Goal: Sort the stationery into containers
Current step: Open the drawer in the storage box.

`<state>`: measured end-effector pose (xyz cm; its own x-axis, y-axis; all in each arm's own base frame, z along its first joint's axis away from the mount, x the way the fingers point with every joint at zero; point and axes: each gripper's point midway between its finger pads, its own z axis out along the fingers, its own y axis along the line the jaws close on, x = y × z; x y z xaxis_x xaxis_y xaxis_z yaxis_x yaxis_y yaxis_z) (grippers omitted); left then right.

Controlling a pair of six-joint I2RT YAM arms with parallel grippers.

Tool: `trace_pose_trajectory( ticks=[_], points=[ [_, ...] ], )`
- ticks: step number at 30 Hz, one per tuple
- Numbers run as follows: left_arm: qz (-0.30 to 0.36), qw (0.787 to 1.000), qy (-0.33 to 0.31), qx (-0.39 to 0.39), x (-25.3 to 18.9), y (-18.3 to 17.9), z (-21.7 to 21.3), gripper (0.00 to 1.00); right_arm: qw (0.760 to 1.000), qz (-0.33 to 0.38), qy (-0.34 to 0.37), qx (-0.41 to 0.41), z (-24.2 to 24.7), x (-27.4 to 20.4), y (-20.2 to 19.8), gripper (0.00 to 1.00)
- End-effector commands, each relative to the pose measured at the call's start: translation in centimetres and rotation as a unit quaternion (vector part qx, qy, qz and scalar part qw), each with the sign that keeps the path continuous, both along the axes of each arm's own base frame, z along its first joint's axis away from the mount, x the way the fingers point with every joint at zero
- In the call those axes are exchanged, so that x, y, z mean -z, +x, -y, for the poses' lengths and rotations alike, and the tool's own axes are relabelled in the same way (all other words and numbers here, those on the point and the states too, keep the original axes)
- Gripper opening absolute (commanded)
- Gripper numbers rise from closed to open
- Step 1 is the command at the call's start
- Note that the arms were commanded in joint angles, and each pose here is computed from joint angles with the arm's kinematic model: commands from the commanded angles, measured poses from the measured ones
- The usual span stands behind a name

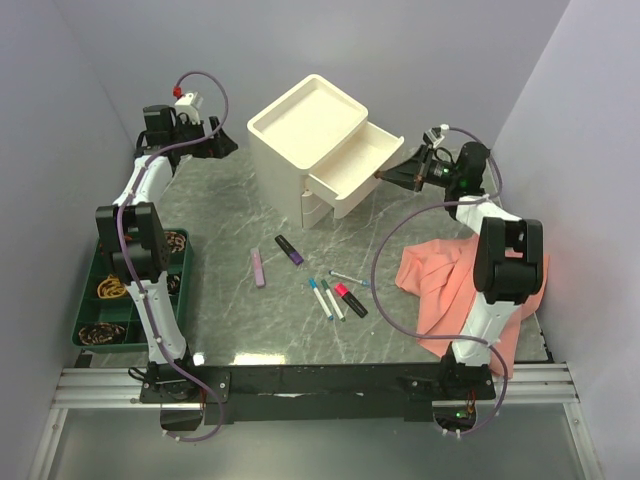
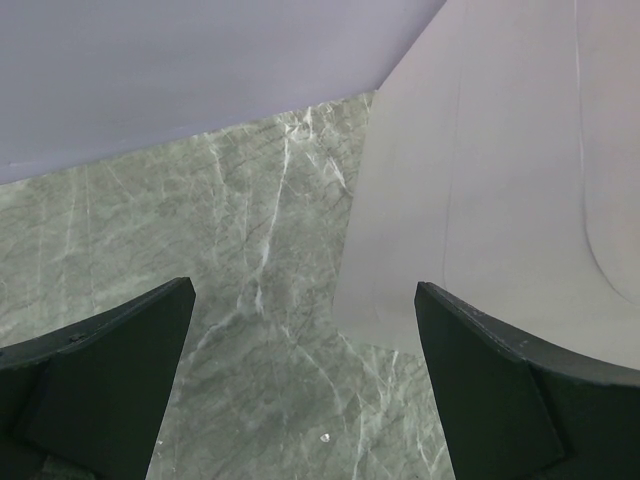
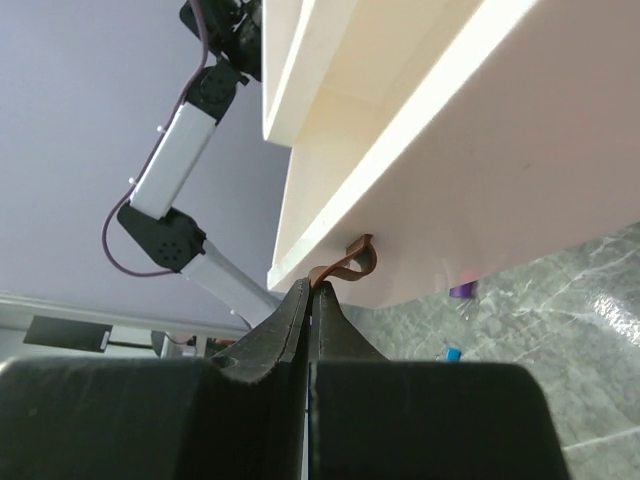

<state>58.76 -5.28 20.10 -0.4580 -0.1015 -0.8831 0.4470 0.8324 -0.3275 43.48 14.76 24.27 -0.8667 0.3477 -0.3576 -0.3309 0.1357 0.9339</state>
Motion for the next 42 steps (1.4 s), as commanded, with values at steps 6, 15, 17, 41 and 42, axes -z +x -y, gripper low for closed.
trace_pose_trajectory(
  ticks=[6,15,17,41,42],
  points=[
    [0.067,0.998,-0.005,0.007,-5.8,0.1,0.1,1.00,0.998,0.054,-0.019,0.007,1.0,-2.9,-1.7,0.15],
    [0.079,0.996,0.012,-0.026,-7.4,-0.1,-1.2,0.99,0.985,0.091,-0.143,-0.001,2.2,-1.3,-3.9,0.54],
    [0.082,0.996,0.013,-0.040,-8.1,-0.1,-1.6,0.99,0.969,0.142,-0.201,0.002,2.8,-0.6,-4.7,0.57],
    [0.048,0.979,0.093,-0.175,-9.6,-7.4,-3.6,1.00,0.764,0.260,-0.566,-0.167,-6.5,15.7,-18.4,0.65],
    [0.046,0.979,0.095,-0.177,-9.6,-7.6,-3.7,0.99,0.764,0.258,-0.566,-0.170,-6.8,15.9,-18.7,0.67]
  ],
)
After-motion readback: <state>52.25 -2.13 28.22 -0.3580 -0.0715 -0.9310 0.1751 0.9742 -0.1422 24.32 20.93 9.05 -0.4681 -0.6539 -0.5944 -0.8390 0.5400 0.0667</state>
